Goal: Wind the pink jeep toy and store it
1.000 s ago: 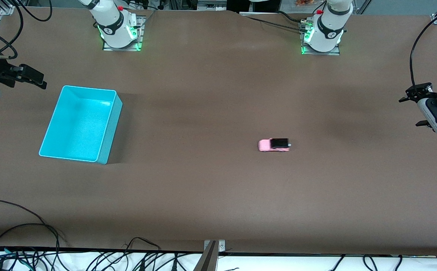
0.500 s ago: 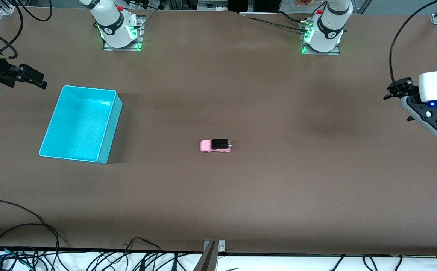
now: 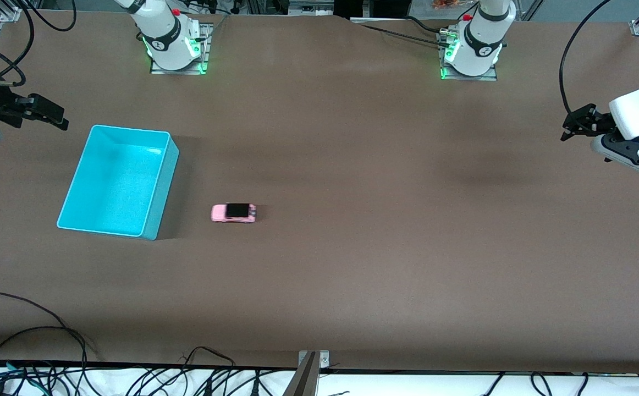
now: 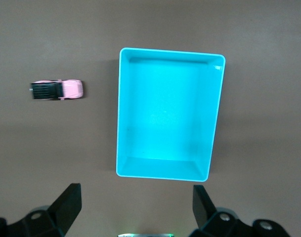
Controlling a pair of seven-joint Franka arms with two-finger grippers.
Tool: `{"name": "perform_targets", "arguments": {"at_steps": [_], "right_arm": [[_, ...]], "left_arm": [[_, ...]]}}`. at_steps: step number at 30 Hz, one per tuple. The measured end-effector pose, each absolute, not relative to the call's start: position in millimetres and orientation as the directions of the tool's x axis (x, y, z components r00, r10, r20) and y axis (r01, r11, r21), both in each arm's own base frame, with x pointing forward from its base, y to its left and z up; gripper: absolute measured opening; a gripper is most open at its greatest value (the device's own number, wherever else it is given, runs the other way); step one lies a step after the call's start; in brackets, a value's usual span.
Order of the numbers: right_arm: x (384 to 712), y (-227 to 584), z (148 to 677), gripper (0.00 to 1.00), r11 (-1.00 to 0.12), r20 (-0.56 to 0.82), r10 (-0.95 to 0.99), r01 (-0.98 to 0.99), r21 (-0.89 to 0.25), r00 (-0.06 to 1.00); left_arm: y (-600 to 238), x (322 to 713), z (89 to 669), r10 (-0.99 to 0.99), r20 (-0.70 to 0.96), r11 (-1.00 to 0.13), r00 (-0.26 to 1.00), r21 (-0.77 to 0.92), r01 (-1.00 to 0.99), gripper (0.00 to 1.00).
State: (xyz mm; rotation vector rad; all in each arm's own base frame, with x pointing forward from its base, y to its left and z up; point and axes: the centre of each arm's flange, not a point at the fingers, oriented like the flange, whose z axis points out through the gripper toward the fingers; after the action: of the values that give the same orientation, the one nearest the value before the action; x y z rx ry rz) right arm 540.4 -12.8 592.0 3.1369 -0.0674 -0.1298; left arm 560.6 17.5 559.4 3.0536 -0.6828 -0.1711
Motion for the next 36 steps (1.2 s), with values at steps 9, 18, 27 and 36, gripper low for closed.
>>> {"name": "perform_targets", "arguments": {"at_steps": [9, 18, 27, 36], "right_arm": [[540.4, -12.7, 592.0, 1.0, -0.999, -0.083, -0.043, -0.043, 0.003, 0.996], [540.5, -12.8, 591.9, 1.0, -0.999, -0.083, -0.043, -0.043, 0.003, 0.996], [543.0, -3.2, 585.9, 1.0, -1.0, -0.096, -0.005, -0.005, 0.002, 0.995], [554.6, 33.6, 559.0, 1.0, -0.973, -0.137, 0.231, 0.231, -0.021, 0.963]], "left_arm": [[23.4, 546.4, 556.0, -0.292, -0.067, -0.956, 0.954, 0.028, -0.291, 1.0], [23.0, 544.1, 556.2, -0.274, -0.066, -0.962, 0.96, 0.026, -0.272, 1.0], [20.8, 544.2, 556.7, -0.253, -0.064, -0.968, 0.965, 0.023, -0.252, 1.0], [14.1, 540.1, 566.0, -0.243, -0.051, -0.97, 0.969, 0.016, -0.243, 1.0]]}}
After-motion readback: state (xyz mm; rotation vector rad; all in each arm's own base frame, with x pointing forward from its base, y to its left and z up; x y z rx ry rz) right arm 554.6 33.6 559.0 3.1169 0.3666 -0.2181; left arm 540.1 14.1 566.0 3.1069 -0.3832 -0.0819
